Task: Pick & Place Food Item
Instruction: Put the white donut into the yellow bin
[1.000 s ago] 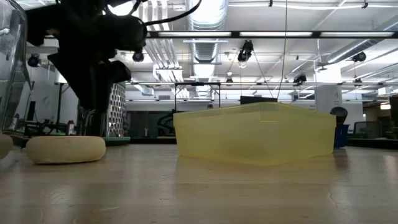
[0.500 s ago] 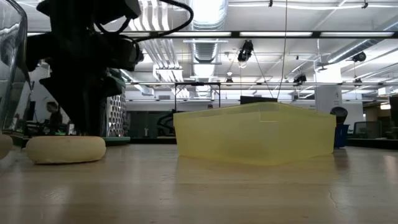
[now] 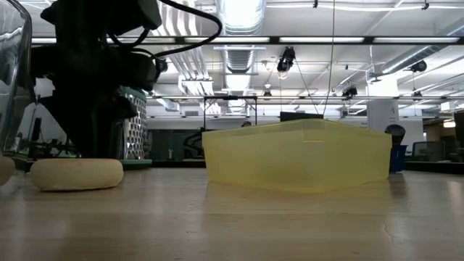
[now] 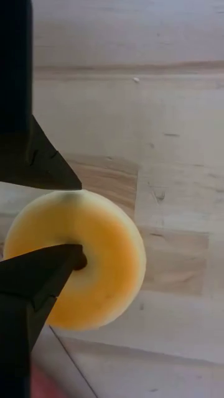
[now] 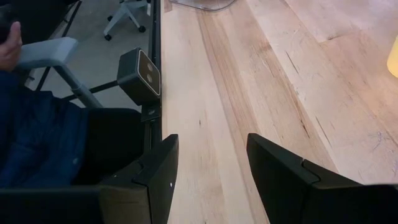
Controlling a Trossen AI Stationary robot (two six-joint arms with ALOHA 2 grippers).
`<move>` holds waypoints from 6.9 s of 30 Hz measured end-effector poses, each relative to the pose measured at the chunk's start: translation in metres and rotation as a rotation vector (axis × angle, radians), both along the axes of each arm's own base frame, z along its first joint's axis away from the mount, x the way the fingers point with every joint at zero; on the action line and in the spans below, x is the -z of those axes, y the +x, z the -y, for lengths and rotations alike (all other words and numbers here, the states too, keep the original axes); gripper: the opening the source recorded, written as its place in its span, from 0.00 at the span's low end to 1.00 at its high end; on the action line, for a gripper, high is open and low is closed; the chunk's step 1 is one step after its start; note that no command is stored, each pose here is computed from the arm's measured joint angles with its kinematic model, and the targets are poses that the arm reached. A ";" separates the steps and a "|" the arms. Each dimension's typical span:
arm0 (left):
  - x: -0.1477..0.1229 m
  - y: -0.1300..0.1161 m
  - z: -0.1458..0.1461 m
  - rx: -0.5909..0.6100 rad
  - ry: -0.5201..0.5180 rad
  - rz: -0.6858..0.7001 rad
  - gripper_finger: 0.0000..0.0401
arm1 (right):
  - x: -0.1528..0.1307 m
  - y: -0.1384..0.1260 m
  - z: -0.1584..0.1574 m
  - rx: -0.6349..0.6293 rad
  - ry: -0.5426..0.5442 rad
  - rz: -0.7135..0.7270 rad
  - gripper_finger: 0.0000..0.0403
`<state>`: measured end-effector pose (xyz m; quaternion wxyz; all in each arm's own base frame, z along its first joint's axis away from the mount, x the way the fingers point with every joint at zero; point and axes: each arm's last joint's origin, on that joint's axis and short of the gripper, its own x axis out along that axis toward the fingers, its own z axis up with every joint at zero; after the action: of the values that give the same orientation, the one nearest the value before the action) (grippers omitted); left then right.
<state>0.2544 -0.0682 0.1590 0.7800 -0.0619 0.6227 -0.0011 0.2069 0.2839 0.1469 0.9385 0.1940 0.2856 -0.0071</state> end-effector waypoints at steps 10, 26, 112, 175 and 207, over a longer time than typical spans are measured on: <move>0.010 0.000 0.000 -0.015 0.002 -0.020 0.39 | 0.000 0.000 0.000 0.000 0.000 0.000 0.46; 0.018 -0.004 -0.001 -0.046 -0.022 -0.018 0.37 | 0.000 0.000 0.000 0.000 0.000 0.000 0.46; -0.174 0.086 -0.043 0.084 0.266 0.612 0.05 | 0.000 0.000 0.000 0.000 -0.001 0.000 0.46; -0.048 0.183 -0.095 0.099 0.021 0.123 0.05 | 0.000 0.000 0.000 0.000 0.000 0.000 0.46; -0.019 0.175 -0.092 0.104 -0.095 0.107 0.19 | 0.000 0.000 0.000 0.000 0.000 0.000 0.46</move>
<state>0.4298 0.0238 0.1776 0.8074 -0.0661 0.5816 -0.0745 0.2069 0.2839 0.1469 0.9385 0.1940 0.2856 -0.0071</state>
